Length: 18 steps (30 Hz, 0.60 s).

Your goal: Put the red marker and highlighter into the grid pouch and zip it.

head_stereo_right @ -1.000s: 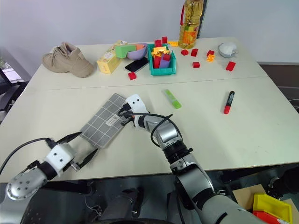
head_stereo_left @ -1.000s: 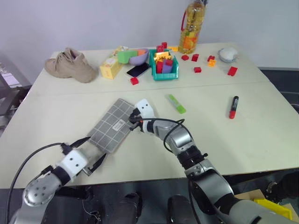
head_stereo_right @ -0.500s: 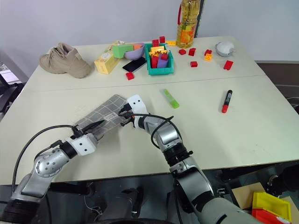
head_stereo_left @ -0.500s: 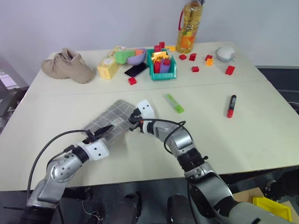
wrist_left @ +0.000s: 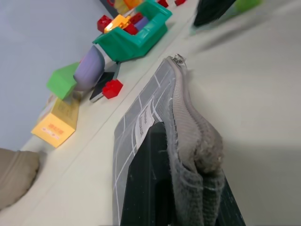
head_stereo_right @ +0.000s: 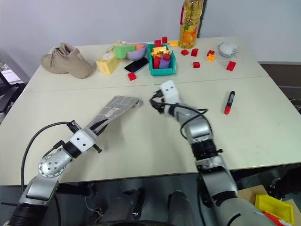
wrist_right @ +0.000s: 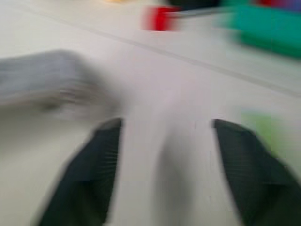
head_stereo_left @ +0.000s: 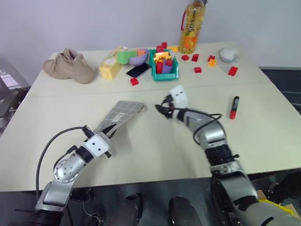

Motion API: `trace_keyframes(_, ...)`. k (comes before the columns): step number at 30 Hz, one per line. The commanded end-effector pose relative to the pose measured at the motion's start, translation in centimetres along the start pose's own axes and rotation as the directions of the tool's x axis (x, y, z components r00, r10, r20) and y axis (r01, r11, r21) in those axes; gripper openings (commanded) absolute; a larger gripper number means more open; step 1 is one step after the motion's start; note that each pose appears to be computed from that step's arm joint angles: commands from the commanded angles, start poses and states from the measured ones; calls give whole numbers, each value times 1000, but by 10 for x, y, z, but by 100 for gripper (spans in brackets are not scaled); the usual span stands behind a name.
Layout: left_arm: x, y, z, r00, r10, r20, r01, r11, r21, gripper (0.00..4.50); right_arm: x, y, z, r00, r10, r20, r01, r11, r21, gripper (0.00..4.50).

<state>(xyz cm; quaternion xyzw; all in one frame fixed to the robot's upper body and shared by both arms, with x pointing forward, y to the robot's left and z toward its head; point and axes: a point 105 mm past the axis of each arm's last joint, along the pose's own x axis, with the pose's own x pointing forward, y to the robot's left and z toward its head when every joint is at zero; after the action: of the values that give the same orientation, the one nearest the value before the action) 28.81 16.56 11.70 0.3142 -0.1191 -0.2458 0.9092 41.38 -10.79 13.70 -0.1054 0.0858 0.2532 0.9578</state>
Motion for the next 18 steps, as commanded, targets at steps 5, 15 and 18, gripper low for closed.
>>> trace_keyframes(5,14,-6,22,997,17,81,-14,999,-33,0,0,-21,-5,998,-49,-35,48,998,-30,372)
trace_keyframes(15,21,-2,29,992,60,112,-53,996,-68,0,-3,-3,35,987,45,156,-42,999,-21,372)
trace_keyframes(18,21,-2,31,991,55,121,-46,996,-74,0,-6,16,39,976,146,164,-136,988,-71,372)
